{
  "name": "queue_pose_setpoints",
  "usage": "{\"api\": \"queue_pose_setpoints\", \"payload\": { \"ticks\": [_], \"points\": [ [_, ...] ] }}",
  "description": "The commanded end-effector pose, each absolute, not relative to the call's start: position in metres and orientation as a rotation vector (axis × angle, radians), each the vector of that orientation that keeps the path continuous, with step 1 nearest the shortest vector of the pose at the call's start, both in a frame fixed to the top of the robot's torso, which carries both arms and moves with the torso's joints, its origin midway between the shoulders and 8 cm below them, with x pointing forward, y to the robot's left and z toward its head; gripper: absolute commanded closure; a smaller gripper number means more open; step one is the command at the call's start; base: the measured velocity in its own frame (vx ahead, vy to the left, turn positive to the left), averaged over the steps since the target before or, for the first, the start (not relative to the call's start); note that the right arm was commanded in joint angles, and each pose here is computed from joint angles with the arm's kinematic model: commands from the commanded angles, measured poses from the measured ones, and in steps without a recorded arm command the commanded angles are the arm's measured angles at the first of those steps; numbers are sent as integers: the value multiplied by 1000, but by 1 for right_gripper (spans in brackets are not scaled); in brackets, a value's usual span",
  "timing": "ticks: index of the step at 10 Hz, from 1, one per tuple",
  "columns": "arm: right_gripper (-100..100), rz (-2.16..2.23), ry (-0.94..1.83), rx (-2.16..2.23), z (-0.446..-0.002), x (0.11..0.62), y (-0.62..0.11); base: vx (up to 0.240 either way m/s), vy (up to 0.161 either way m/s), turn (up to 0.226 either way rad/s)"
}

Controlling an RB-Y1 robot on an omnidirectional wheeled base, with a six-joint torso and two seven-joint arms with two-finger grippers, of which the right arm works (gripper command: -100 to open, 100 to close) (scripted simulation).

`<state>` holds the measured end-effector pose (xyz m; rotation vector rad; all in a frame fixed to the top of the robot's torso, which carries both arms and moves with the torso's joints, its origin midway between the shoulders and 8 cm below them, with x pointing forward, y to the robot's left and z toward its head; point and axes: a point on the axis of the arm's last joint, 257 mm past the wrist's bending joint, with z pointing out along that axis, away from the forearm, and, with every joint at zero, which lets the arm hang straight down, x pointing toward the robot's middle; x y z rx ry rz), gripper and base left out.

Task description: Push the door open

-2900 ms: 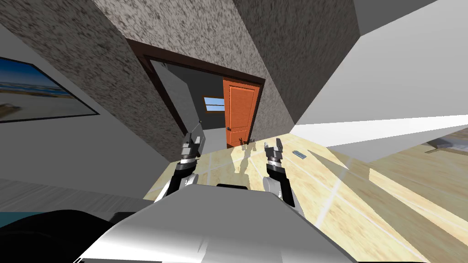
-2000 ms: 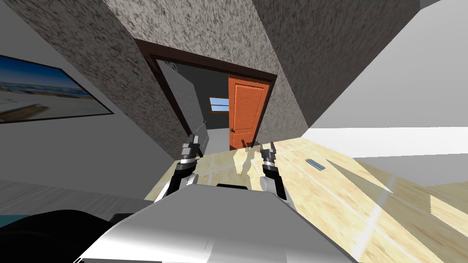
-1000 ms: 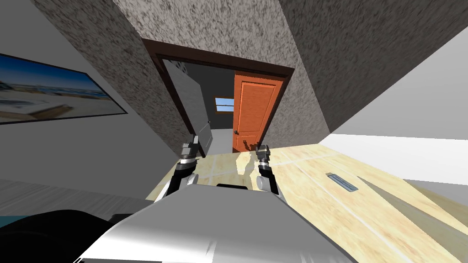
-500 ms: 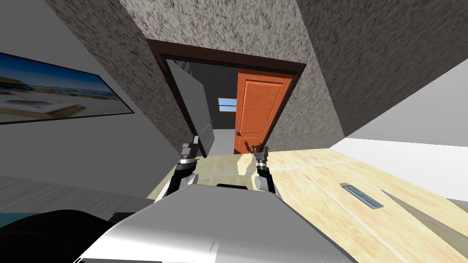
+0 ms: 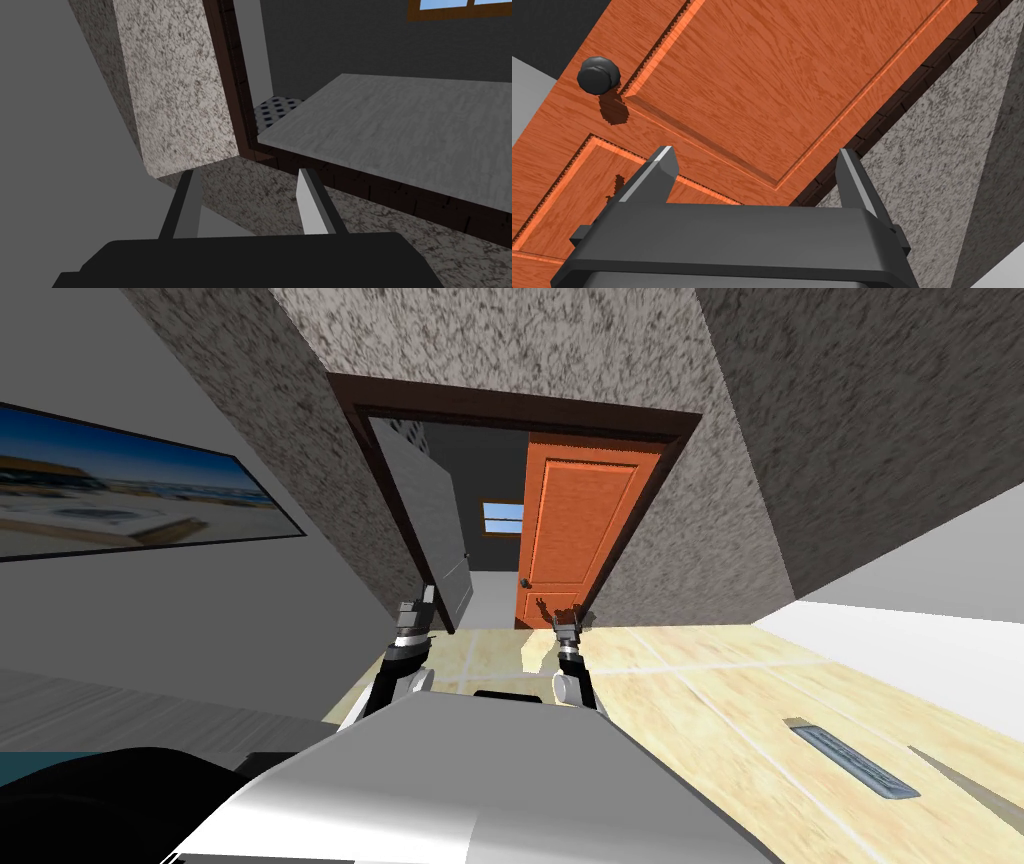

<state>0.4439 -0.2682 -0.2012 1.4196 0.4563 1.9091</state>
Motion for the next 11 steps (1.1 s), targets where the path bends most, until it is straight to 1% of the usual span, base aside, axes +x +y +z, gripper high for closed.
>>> {"api": "queue_pose_setpoints", "payload": {
  "ticks": [1, 9, 10, 11],
  "points": [
    [-100, 1931, 432, 1456, -211, 446, -268, 96, -21, 99],
    [-100, 2011, 302, 1633, -263, 452, -261, 98, -21, 102],
    [-100, 2019, 284, 1654, -269, 452, -260, 96, -41, 182],
    [-100, 2019, 284, 1654, -269, 452, -260, 48, -27, -57]
  ]
}}
